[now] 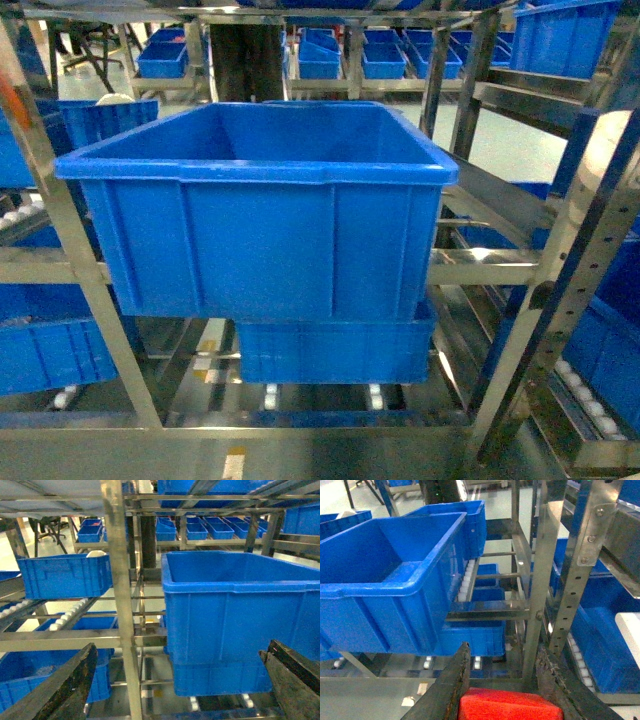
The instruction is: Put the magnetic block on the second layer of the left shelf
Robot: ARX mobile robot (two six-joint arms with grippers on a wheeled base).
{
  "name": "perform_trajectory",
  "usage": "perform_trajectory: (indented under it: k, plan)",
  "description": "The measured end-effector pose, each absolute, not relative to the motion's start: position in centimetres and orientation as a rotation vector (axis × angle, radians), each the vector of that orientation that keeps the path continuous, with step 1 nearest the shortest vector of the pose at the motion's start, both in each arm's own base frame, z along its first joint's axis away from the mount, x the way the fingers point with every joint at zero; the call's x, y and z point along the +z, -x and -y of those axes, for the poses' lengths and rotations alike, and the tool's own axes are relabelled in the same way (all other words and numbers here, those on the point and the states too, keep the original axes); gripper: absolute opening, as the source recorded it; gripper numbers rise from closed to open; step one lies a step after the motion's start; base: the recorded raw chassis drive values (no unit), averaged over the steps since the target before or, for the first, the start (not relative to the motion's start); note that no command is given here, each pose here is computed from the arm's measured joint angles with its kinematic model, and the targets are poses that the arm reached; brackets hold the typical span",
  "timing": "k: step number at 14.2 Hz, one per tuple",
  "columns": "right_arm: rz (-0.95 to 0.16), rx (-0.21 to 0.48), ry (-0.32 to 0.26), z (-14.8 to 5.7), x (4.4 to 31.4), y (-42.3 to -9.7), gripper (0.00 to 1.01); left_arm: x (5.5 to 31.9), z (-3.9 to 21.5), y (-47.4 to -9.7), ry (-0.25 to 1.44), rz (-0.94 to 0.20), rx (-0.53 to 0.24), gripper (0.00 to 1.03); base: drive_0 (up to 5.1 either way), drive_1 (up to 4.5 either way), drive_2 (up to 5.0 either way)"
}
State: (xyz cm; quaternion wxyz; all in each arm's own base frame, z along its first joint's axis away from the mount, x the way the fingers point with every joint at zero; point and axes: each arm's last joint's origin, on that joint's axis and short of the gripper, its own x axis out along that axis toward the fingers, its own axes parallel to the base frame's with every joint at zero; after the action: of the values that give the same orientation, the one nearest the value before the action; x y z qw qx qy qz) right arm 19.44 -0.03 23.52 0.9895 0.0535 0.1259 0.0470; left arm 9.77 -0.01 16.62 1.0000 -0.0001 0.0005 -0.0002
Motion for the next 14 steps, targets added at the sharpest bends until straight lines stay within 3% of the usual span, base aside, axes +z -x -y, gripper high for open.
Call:
perform_trajectory:
  k: [8,14]
  plan:
    - [-0.248,0.106,-0.107,-0.10,23.58,-19.44,0.33,16.61,0.00,-9.77,0.000,-0.001,0.003,0.98,-5.0,2.48,2.5]
    - [-0.251,0.100,-0.107,-0.07,23.52,-19.41,0.33,16.58,0.01,-9.77,0.000,-0.004,0.000,0.98,0.2,4.47,-4.2]
